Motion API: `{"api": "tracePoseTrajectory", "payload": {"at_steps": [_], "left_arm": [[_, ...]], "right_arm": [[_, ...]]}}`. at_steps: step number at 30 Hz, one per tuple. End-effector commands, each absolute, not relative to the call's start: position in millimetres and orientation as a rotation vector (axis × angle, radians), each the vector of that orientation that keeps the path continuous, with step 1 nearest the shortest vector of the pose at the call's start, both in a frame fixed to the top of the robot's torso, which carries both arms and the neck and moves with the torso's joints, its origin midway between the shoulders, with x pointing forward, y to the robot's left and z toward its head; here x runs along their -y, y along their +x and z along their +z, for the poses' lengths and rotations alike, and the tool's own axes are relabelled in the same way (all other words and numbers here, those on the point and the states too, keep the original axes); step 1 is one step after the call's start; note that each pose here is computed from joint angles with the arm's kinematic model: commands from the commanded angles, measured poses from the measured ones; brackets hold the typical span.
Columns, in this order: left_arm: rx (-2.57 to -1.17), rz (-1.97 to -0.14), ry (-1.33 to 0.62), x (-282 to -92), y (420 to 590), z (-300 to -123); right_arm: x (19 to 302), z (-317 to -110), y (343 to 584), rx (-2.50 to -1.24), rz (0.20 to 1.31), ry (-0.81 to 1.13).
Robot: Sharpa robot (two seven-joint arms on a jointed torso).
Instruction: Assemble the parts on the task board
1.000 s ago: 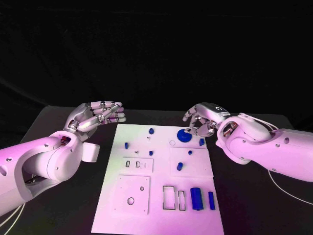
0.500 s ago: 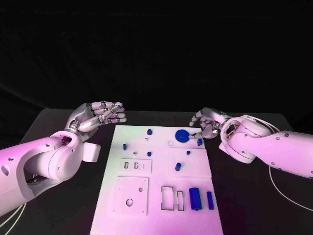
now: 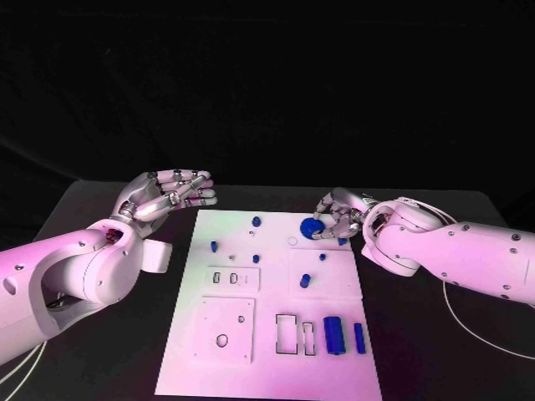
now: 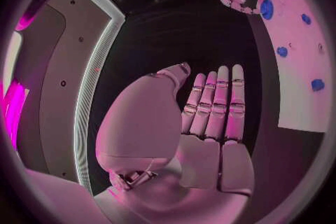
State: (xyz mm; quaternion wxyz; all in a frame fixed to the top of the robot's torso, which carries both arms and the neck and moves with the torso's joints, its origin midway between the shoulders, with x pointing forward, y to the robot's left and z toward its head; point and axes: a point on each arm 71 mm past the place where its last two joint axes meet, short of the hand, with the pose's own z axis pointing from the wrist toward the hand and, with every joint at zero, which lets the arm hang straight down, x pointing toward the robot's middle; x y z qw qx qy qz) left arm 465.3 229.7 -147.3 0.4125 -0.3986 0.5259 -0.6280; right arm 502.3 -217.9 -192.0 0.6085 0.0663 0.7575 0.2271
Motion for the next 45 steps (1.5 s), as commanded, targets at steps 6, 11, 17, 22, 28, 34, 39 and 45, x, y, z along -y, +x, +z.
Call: {"api": "tracePoseTrajectory", "payload": {"at_steps": [6, 11, 17, 22, 28, 34, 39, 45], "left_arm": [[-1.329, -1.609, -0.989, -226.5, 464.4, -145.8], [-1.33, -1.609, -0.99, -226.4, 464.7, -146.0], [-1.331, -1.61, -0.99, -226.2, 465.1, -146.2], [-1.333, -1.61, -0.99, -226.2, 465.1, -146.3], [-1.333, -1.61, -0.991, -226.3, 465.3, -146.4], [-1.334, -1.611, -0.991, -226.3, 465.4, -146.5], [-1.335, -1.61, -0.991, -226.2, 465.6, -146.6], [-1.335, -1.61, -0.991, -226.3, 465.6, -146.7]], "right_arm": [[212.5, -193.4, 504.6, -1.738, 0.52, 0.108], [211.5, -193.7, 505.9, -1.733, 0.515, 0.101], [211.1, -194.4, 507.8, -1.726, 0.506, 0.089], [211.2, -196.2, 508.9, -1.728, 0.495, 0.075], [210.7, -200.5, 507.9, -1.747, 0.49, 0.064], [209.2, -204.8, 506.3, -1.768, 0.489, 0.056], [209.4, -206.3, 506.3, -1.768, 0.483, 0.053], [209.7, -205.3, 506.5, -1.741, 0.473, 0.054]]}}
